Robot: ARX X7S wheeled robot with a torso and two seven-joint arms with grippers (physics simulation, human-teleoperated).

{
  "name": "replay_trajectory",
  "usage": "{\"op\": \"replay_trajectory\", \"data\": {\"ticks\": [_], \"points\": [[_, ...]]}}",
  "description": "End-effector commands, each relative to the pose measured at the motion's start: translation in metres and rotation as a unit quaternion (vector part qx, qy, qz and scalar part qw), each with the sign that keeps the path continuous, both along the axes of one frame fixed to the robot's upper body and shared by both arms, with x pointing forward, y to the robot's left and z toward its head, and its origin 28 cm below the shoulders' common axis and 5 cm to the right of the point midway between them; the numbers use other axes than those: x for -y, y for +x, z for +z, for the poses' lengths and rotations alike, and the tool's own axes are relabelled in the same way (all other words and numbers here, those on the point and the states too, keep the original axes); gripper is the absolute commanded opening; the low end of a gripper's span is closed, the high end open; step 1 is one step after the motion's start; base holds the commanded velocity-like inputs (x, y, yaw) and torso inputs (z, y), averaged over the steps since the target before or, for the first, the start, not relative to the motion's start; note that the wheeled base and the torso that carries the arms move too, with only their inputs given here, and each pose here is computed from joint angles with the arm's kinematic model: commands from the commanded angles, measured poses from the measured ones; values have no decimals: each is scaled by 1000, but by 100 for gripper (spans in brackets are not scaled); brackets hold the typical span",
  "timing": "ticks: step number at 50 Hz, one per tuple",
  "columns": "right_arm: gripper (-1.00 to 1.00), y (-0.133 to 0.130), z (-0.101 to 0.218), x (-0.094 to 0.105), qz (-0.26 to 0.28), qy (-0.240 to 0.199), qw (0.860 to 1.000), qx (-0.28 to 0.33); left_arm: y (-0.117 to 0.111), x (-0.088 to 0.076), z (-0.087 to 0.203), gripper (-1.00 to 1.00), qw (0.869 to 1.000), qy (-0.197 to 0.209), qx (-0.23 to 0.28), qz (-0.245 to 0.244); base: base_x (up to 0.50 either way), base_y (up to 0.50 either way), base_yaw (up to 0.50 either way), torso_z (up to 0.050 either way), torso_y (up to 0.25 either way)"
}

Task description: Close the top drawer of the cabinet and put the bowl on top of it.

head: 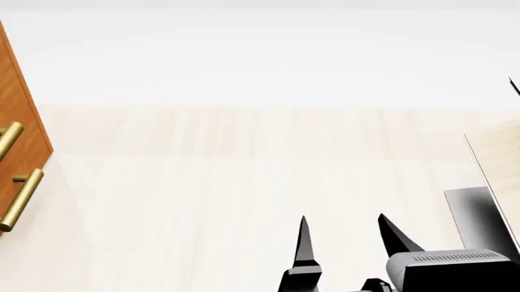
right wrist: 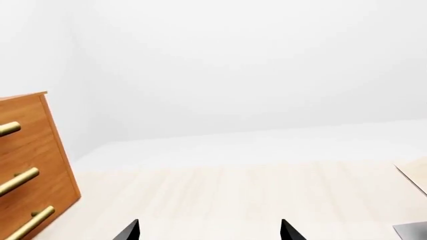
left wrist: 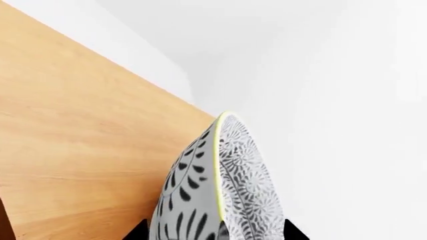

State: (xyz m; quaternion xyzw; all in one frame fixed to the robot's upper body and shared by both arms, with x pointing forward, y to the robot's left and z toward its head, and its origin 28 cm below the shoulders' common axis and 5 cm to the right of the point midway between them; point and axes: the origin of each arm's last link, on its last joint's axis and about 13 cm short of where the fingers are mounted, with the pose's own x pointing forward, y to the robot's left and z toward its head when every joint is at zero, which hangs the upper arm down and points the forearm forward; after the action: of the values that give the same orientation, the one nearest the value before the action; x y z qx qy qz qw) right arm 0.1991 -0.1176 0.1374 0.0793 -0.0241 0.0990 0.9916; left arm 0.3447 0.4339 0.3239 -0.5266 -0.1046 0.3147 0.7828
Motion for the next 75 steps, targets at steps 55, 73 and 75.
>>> {"op": "replay_trajectory", "data": {"ticks": [55,73,75], "points": [[100,-2,0,-1,4,0,1000,3,-41,20,-9,100,998,51,-33,-11,0,0,0,0,0],[100,-4,2,-1,7,-1,1000,7,-72,34,8,100,995,96,1,-9,0,0,0,0,0],[100,-4,1,-1,7,-1,1000,6,-75,36,7,100,995,103,1,-11,0,0,0,0,0]]}}
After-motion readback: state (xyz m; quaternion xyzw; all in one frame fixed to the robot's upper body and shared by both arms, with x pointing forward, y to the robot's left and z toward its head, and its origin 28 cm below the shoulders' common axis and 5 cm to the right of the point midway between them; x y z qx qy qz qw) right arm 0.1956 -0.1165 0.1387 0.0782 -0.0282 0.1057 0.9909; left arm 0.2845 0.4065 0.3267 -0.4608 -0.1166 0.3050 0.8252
